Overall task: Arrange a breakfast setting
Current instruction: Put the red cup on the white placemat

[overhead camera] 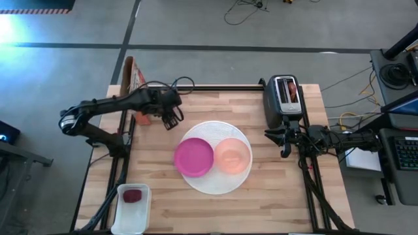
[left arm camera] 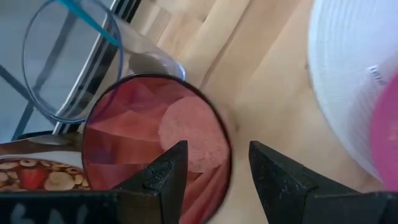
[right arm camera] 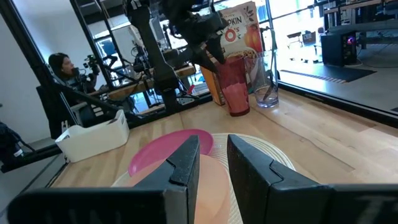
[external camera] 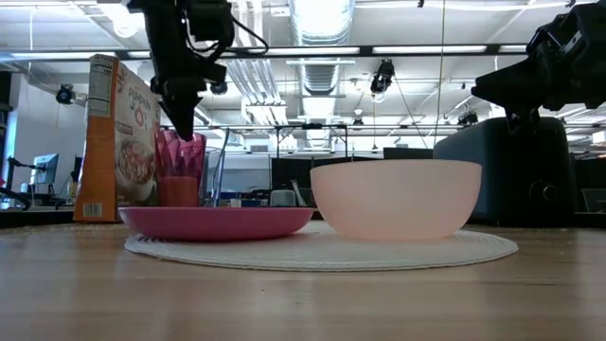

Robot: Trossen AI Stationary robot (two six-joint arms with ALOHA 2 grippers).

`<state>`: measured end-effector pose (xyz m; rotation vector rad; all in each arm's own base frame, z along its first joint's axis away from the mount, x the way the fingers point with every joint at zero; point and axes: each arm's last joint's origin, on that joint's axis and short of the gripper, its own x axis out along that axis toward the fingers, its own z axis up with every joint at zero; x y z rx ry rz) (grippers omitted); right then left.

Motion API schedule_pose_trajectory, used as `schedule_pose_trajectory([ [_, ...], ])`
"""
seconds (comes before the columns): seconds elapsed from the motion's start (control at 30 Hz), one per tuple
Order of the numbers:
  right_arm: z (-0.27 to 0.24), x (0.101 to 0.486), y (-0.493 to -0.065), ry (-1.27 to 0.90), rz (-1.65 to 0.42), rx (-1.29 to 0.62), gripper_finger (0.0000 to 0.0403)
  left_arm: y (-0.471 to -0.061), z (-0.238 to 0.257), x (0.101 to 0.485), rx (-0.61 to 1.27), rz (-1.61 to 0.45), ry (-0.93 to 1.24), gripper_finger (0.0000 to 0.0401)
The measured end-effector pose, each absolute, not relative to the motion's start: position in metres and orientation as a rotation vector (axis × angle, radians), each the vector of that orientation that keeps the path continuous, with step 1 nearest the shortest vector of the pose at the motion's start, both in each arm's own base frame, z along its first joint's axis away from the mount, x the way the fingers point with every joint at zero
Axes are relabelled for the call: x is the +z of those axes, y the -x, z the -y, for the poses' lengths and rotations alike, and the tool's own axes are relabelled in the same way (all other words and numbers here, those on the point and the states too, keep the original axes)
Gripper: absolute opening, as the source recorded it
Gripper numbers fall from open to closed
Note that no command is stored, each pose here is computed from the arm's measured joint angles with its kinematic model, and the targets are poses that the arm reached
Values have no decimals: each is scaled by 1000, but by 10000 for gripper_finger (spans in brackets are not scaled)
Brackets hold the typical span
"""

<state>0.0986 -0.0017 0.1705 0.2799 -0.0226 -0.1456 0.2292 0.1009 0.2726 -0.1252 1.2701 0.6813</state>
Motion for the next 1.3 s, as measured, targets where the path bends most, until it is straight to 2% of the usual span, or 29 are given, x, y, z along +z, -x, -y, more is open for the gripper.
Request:
schedule_pose_trajectory([
  [0.3,2,171,-99,-280,23,-146,73,-236,-106,259,633,-1351,73,146],
  [0.73,2,170,-99,-280,22,-146,73,-237,-110,252,618,-1394,92,8],
  [1.07,2,170,-99,-280,22,-146,73,-239,-106,254,505,-1370,168,2],
  [1.3,2,170,-99,-280,22,-146,73,-246,-103,269,400,-1328,129,1],
])
